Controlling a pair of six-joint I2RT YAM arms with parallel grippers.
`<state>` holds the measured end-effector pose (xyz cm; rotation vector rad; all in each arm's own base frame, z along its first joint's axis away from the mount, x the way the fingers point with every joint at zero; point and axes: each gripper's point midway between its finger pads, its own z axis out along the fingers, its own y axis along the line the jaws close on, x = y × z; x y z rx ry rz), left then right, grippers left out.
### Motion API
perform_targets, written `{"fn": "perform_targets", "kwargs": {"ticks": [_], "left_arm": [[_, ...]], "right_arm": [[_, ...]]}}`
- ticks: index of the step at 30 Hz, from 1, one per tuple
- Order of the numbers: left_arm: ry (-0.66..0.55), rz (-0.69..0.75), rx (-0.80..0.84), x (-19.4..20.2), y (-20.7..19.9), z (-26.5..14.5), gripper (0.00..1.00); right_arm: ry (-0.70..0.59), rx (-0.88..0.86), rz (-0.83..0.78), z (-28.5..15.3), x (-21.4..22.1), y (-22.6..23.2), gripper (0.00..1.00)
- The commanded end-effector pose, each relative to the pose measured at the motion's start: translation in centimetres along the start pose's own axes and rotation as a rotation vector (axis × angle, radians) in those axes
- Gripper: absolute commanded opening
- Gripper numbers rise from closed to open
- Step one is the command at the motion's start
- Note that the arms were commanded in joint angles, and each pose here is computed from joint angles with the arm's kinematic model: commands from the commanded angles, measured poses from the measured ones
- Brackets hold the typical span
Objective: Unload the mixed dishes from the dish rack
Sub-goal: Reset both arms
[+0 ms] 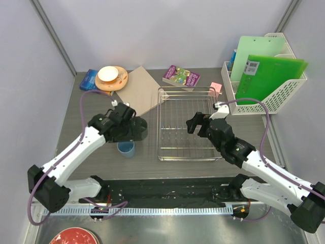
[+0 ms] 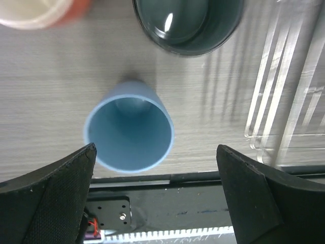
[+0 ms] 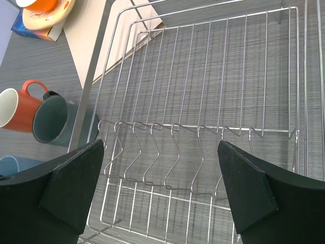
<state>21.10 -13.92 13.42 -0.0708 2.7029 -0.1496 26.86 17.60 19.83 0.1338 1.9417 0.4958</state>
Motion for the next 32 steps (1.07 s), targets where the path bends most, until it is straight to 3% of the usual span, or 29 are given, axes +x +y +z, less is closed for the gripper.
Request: {"fn": "perform_targets", "kwargs": {"ticks": [1, 5, 9, 15, 21, 27, 32], "left_arm": [[-0.2, 0.011, -0.018, -4.1, 1.4, -6.3, 1.0], [-0.348, 0.001, -0.084, -6.6, 3.3, -9.8, 1.0], [-0.408, -0.029, -0.085, -7.4, 3.4, -10.1, 1.0], [-0.485, 0.066, 0.022, -8.2, -0.7, -9.8, 1.0], [-0.537, 0.146, 0.084, -10.0, -5.4, -10.0, 1.0], [-0.546, 0.229, 0.08, -10.7, -9.2, -9.2, 1.0], [-0.536, 0.225, 0.12, -10.0, -10.3, -8.1, 1.0]], "right_arm": [[-0.089, -0.012, -0.007, -0.4, -2.8, 0.7, 1.0], [-0.103, 0.013, -0.03, -0.2, -3.3, 0.4, 1.0], [-0.104, 0.033, -0.045, -0.2, -3.4, 0.0, 1.0], [-0.122, 0.002, -0.07, -0.7, -3.0, 0.9, 1.0], [-0.142, 0.024, -0.228, -1.3, -3.4, 3.7, 1.0], [-0.183, 0.215, -0.434, -0.6, -5.0, 4.8, 1.0], [-0.172, 0.141, -0.414, -0.1, -4.6, 6.4, 1.0]]}}
